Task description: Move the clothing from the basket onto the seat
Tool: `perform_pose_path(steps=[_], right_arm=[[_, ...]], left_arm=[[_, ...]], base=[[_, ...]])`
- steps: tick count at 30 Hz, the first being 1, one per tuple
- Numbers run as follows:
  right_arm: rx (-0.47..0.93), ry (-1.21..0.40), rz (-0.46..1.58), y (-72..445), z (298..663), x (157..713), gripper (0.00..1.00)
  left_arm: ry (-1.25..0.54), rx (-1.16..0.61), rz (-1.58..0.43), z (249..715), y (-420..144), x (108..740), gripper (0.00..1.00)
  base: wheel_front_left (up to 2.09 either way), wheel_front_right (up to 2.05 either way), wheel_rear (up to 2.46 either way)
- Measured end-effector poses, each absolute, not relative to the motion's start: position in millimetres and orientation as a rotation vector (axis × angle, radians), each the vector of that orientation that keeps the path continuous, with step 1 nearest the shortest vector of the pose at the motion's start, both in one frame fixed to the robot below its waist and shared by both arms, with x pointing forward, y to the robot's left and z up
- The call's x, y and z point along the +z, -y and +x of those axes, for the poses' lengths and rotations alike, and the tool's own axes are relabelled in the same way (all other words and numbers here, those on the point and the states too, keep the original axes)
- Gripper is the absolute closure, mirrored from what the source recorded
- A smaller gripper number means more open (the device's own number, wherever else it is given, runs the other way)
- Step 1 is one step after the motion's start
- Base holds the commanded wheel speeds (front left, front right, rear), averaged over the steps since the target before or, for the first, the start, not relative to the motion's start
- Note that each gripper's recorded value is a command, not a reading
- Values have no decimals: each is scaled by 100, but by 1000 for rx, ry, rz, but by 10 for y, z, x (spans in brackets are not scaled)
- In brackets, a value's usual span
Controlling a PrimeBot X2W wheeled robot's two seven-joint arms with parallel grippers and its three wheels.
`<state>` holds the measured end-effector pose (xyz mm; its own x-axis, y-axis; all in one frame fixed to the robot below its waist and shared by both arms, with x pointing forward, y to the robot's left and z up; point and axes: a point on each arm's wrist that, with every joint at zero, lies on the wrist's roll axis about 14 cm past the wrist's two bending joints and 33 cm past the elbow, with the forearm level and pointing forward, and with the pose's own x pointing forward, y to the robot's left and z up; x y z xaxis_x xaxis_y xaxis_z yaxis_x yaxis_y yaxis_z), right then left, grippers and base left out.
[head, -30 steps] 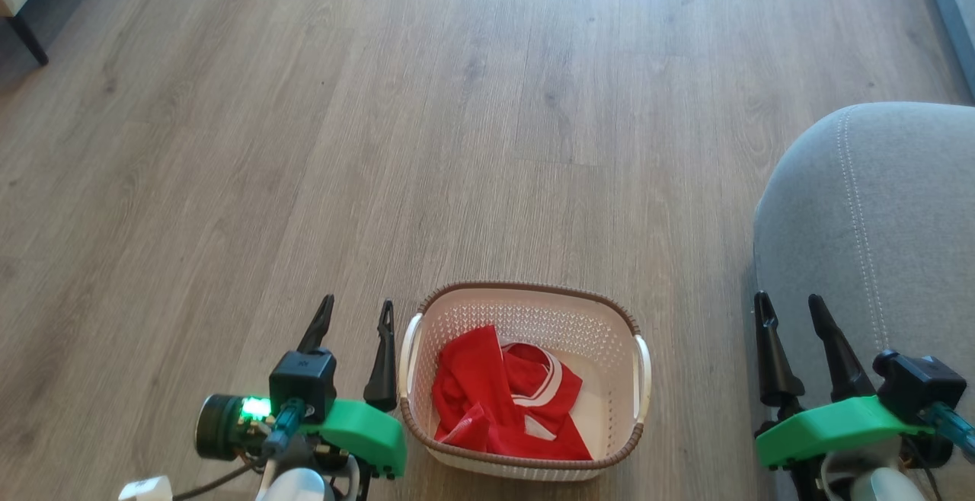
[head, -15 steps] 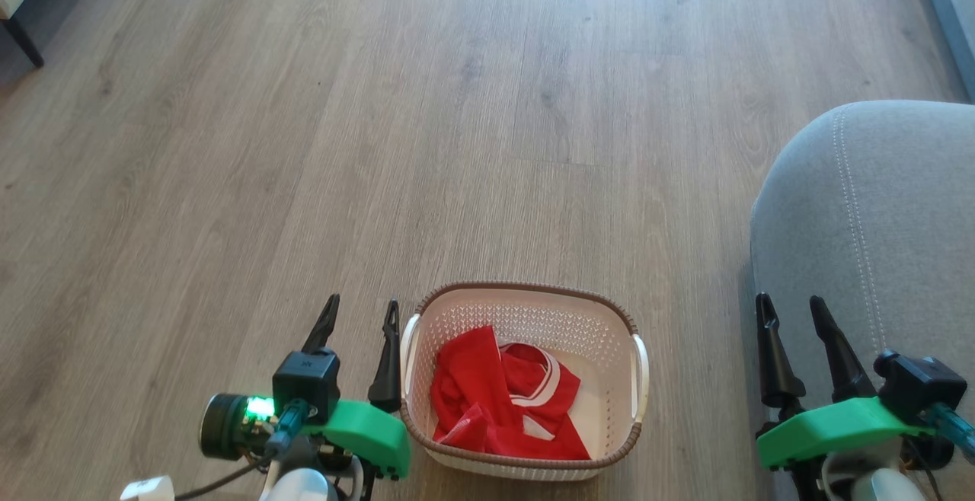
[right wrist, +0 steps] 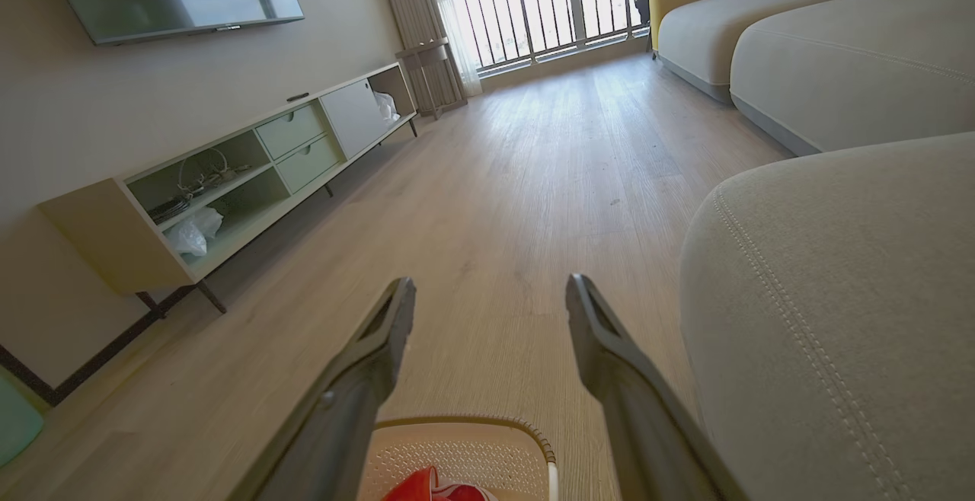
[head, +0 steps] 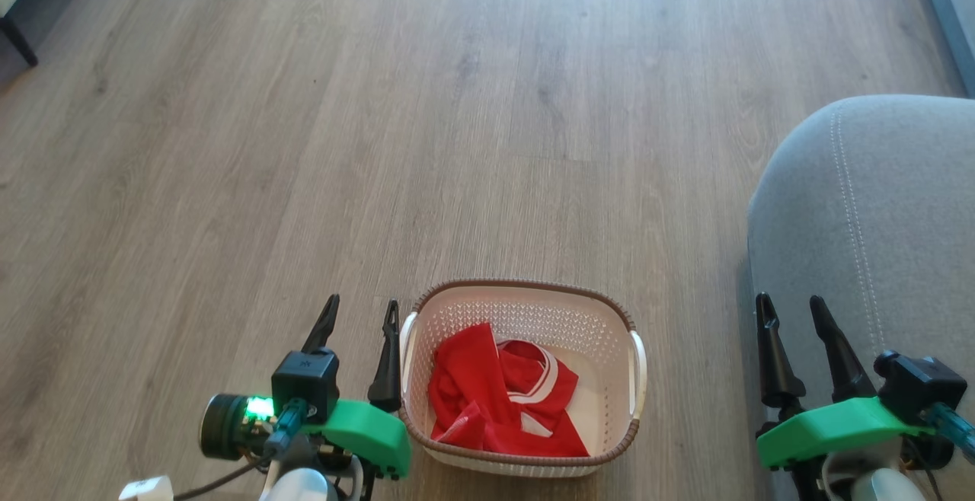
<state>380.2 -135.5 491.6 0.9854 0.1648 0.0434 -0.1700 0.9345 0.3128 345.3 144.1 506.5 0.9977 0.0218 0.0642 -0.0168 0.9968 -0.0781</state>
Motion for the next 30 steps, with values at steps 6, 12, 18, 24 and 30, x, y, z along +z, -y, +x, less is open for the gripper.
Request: perform_pose_path(steps=[6,12,18,24,30], right_arm=[[152,3,322,1414,3797,4859,0],[131,-27,316,1471,3803,4746,0],[78,-59,317,1627,3930,4593,0],[33,-70,314,1770,4070,4496,0],[-8,-97,292,1925,4137,4359,0]], left_arm=[[52,-24,-55,3493,-1335,5020,0],[22,-54,-54,3558,-1245,4926,0],[-3,-119,-53,3815,-1049,4840,0],[-47,-190,-58,4021,-827,4667,0],[-88,-263,-63,4237,-592,4476,0]], base=[[0,0,0],[0,0,0],[0,0,0],[0,0,0],[0,0,0]])
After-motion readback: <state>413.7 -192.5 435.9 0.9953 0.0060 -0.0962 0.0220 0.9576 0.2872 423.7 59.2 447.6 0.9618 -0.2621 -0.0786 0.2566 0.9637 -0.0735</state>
